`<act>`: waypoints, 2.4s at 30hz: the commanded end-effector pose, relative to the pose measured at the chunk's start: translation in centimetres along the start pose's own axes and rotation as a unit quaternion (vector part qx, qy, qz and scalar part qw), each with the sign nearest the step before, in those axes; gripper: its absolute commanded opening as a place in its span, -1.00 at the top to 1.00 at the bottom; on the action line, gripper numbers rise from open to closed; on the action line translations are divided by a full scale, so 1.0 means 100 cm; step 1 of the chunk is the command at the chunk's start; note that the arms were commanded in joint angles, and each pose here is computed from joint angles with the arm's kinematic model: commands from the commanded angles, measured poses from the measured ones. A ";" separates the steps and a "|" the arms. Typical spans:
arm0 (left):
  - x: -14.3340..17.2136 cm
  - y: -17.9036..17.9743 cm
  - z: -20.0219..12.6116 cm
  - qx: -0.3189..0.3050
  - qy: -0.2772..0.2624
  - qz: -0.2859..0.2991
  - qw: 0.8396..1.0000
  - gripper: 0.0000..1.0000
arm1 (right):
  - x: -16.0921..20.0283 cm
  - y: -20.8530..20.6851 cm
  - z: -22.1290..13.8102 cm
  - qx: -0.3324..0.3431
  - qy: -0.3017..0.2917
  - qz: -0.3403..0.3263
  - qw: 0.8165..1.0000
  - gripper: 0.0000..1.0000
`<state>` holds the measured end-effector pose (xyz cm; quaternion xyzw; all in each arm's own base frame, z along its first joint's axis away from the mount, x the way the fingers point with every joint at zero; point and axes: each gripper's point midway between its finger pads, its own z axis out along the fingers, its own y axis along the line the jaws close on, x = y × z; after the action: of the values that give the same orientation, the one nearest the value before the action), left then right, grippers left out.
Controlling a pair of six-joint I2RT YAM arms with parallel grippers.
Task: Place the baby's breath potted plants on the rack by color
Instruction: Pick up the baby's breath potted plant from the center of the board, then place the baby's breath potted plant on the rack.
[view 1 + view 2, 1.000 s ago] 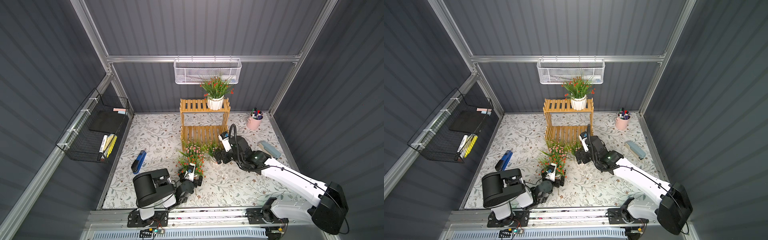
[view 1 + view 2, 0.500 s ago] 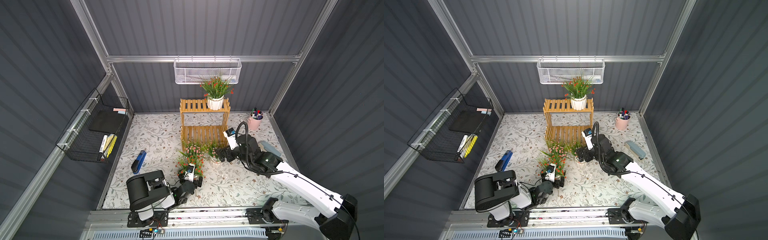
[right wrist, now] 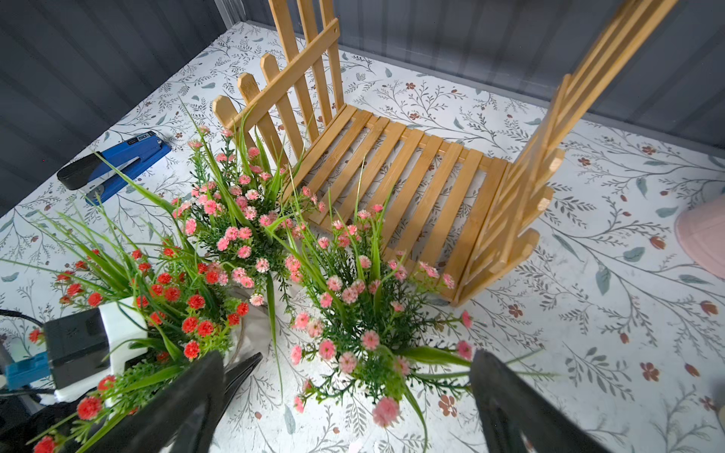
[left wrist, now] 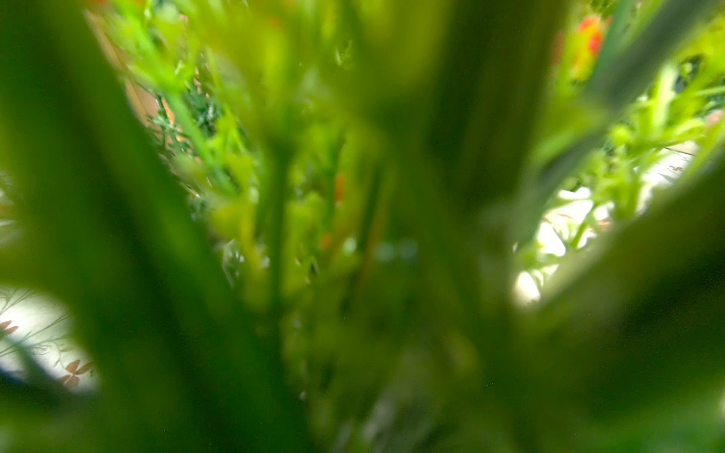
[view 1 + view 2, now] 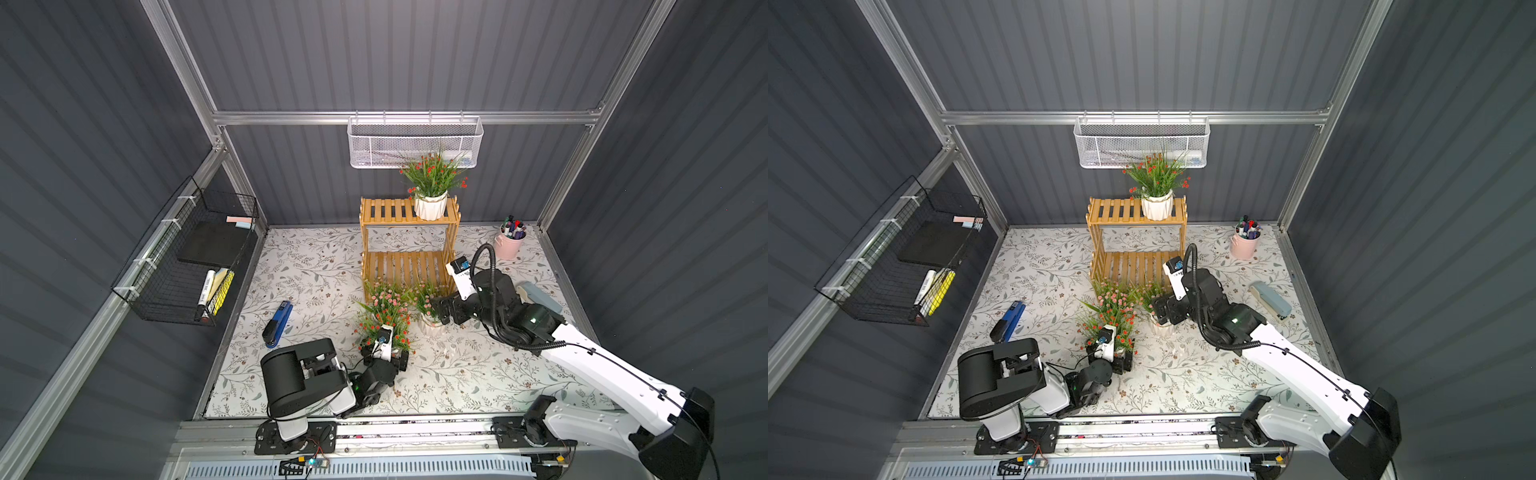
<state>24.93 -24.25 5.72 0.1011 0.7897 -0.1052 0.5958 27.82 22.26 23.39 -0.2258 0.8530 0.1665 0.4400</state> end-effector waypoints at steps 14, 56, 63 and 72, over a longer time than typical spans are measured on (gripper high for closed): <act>-0.010 -0.003 -0.007 -0.004 0.056 0.010 0.998 -0.49 | -0.006 -0.003 -0.004 0.012 -0.010 -0.005 1.000 -0.98; -0.270 -0.005 -0.043 0.034 -0.002 -0.009 0.999 -0.49 | -0.019 -0.018 -0.023 0.053 -0.048 0.000 0.997 -0.98; -0.315 0.011 -0.011 0.033 -0.006 -0.006 0.999 -0.48 | -0.020 -0.017 -0.025 0.048 -0.050 0.000 0.998 -0.98; -0.371 0.046 0.050 0.030 -0.014 -0.005 0.999 -0.48 | -0.020 -0.019 -0.035 0.053 -0.053 -0.002 0.997 -0.98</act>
<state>39.23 -22.84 35.81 0.1061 0.8089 -0.1078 0.5682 27.90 19.86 26.19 -0.1954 0.8390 0.1359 0.4894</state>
